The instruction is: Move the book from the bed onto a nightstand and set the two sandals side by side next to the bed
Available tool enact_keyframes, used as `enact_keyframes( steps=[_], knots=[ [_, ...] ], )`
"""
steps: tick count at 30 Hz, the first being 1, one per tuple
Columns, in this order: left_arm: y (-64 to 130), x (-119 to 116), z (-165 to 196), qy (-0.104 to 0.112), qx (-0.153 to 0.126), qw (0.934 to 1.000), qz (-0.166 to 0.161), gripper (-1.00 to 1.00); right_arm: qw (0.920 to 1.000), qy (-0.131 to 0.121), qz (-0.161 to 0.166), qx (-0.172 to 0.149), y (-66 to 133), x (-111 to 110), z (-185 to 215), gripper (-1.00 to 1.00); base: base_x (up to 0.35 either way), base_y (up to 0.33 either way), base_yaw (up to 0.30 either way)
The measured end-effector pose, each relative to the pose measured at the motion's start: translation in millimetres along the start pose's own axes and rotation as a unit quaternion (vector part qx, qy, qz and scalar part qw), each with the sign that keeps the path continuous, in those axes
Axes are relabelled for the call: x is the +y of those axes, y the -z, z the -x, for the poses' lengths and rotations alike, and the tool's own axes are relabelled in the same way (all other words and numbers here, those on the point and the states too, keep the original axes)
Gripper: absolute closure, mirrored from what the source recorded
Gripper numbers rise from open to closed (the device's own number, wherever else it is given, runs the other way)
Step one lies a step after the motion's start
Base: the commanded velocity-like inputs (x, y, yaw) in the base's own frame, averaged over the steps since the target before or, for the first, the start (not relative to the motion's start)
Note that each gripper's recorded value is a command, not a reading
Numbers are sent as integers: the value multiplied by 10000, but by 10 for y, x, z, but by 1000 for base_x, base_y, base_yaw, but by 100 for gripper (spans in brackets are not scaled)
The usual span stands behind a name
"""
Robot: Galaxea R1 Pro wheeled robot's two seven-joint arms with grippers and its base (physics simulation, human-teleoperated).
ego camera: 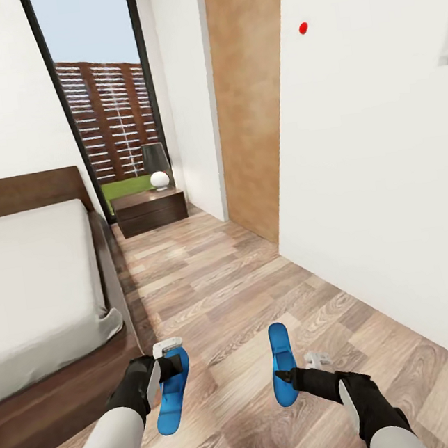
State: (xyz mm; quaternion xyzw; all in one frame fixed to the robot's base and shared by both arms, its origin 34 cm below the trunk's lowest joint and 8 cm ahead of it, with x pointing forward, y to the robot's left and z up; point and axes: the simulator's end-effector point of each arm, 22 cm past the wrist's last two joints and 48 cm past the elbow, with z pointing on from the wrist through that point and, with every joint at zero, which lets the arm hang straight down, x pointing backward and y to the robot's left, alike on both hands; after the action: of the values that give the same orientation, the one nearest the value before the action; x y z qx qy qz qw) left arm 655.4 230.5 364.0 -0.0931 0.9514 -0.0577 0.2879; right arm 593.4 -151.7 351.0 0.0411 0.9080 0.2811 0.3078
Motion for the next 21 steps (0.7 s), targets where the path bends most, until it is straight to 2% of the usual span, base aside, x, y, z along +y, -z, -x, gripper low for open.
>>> enact_keyframes(
  steps=[21],
  knots=[
    [0,-2,0,1,0,10000,-4,100,10000,1,2,1,0,2,0,100,217,-268,235]
  ],
)
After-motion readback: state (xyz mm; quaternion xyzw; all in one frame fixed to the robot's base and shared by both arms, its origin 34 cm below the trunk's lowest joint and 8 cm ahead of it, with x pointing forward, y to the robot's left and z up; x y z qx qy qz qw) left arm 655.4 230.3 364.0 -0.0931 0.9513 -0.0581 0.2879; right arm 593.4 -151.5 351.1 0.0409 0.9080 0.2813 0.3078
